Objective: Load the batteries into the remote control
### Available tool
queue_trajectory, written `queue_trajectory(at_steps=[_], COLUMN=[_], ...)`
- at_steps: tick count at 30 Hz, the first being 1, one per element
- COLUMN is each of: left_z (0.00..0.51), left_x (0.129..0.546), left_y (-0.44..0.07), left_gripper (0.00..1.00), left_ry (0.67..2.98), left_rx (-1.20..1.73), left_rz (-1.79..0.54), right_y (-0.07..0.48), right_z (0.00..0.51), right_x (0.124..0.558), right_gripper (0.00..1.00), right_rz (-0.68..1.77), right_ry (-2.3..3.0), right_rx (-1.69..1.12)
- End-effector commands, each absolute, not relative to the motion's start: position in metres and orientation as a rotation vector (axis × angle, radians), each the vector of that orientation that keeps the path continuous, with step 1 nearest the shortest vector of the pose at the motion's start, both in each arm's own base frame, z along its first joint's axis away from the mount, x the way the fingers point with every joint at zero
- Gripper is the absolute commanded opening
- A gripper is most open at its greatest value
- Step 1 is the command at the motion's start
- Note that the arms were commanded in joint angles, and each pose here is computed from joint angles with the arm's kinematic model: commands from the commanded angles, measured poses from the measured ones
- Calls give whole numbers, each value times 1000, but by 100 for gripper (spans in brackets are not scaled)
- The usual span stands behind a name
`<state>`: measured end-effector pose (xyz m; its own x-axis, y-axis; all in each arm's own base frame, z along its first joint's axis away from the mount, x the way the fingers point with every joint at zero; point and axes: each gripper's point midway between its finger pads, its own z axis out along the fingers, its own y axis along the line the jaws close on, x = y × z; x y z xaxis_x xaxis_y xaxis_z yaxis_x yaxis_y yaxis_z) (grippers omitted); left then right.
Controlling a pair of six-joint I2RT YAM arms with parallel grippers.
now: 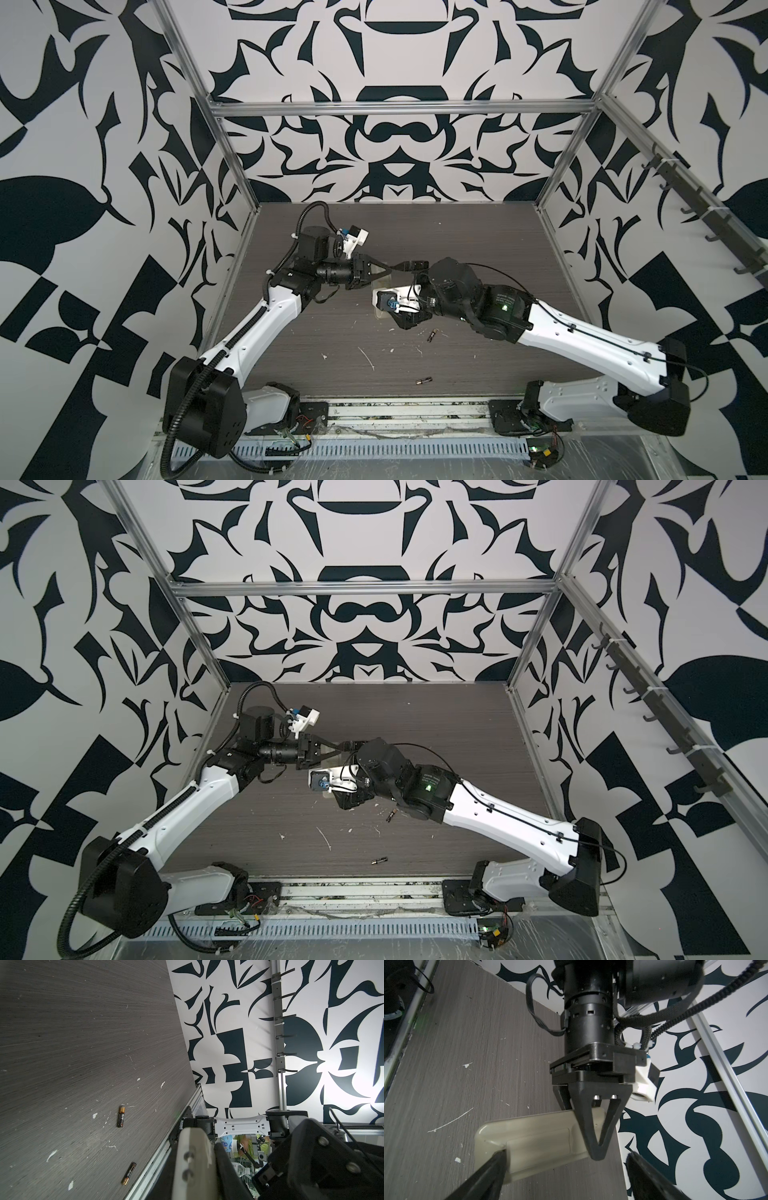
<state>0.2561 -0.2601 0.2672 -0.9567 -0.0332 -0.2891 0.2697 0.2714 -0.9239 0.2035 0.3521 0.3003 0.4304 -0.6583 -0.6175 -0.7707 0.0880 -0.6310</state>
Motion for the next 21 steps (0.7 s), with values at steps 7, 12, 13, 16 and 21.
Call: queue_trajectory(at_steps=[7, 12, 13, 16, 21], left_z=[274, 275, 275, 274, 274], left_x=[248, 247, 247, 247, 247], left_y=[-259, -258, -258, -258, -258], left_gripper=[0, 0, 0, 0, 0], left_ry=[2277, 2274, 2272, 2274, 2274], left_rx=[242, 244, 244, 243, 243], left_rz=[-1766, -1767, -1767, -1768, -1769], right_y=[358, 361, 361, 361, 359], right_z=[313, 311, 310, 308, 304], right_x=[203, 204, 204, 204, 210], right_gripper=[94, 94, 94, 94, 94], right_rz=[170, 173, 169, 169, 122], right_ry=[1269, 1265, 1268, 1272, 1284], right_rx=[-1594, -1593, -1594, -1600, -1608])
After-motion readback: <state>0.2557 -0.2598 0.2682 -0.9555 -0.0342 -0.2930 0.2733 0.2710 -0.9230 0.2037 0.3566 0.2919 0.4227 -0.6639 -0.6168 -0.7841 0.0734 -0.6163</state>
